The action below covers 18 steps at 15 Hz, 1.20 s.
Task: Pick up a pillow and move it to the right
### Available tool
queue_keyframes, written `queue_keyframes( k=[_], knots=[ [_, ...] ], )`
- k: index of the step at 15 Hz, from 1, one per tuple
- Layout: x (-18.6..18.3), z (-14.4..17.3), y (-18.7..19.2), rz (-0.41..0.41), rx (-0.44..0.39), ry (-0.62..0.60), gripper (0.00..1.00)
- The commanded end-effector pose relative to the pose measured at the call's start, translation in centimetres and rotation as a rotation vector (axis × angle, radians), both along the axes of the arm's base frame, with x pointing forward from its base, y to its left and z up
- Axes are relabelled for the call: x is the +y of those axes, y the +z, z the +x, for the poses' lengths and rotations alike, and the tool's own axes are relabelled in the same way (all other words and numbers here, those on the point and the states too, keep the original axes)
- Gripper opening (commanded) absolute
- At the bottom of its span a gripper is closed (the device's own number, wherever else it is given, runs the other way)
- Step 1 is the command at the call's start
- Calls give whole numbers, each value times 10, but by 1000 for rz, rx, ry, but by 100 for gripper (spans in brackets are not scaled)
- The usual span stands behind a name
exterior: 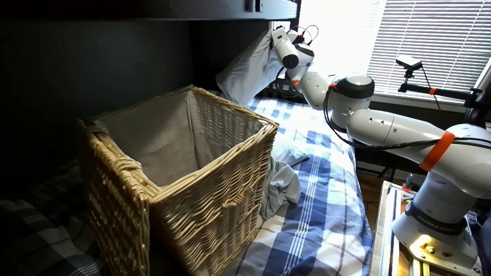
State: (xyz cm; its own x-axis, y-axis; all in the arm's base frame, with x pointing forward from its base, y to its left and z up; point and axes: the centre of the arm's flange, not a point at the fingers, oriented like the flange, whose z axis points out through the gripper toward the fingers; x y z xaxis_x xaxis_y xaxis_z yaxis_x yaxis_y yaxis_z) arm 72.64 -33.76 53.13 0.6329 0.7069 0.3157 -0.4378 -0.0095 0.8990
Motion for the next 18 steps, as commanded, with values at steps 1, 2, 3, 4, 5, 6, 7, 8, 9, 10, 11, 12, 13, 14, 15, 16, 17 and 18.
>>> queue_keyframes(
  k=[1, 2, 3, 4, 5, 6, 7, 8, 9, 10, 11, 12, 13, 14, 15, 16, 17, 18],
  knots=[
    [-35, 39, -44, -77, -113, -134, 5],
    [-40, 34, -37, -87, -104, -199, 5],
    [-45, 32, -33, -108, -103, -261, 43],
    [-49, 33, -33, -129, -103, -324, 45],
    [-53, 35, -39, -157, -95, -384, 50],
    [-56, 38, -49, -184, -83, -445, 57],
    [-58, 42, -60, -218, -66, -497, 66],
    [-60, 44, -73, -248, -31, -546, 73],
    [-57, 48, -88, -260, 31, -579, 82],
    [-52, 52, -107, -244, 87, -583, 89],
    [-43, 60, -129, -224, 146, -570, 97],
    [-33, 67, -152, -202, 200, -549, 100],
    [-22, 74, -176, -176, 255, -522, 100],
    [-6, 83, -197, -151, 307, -500, 100],
    [9, 89, -216, -130, 359, -476, 100],
    [25, 91, -229, -107, 414, -456, 100],
    [42, 93, -241, -78, 461, -431, 100],
    [59, 95, -246, -48, 509, -410, 100]
  ],
)
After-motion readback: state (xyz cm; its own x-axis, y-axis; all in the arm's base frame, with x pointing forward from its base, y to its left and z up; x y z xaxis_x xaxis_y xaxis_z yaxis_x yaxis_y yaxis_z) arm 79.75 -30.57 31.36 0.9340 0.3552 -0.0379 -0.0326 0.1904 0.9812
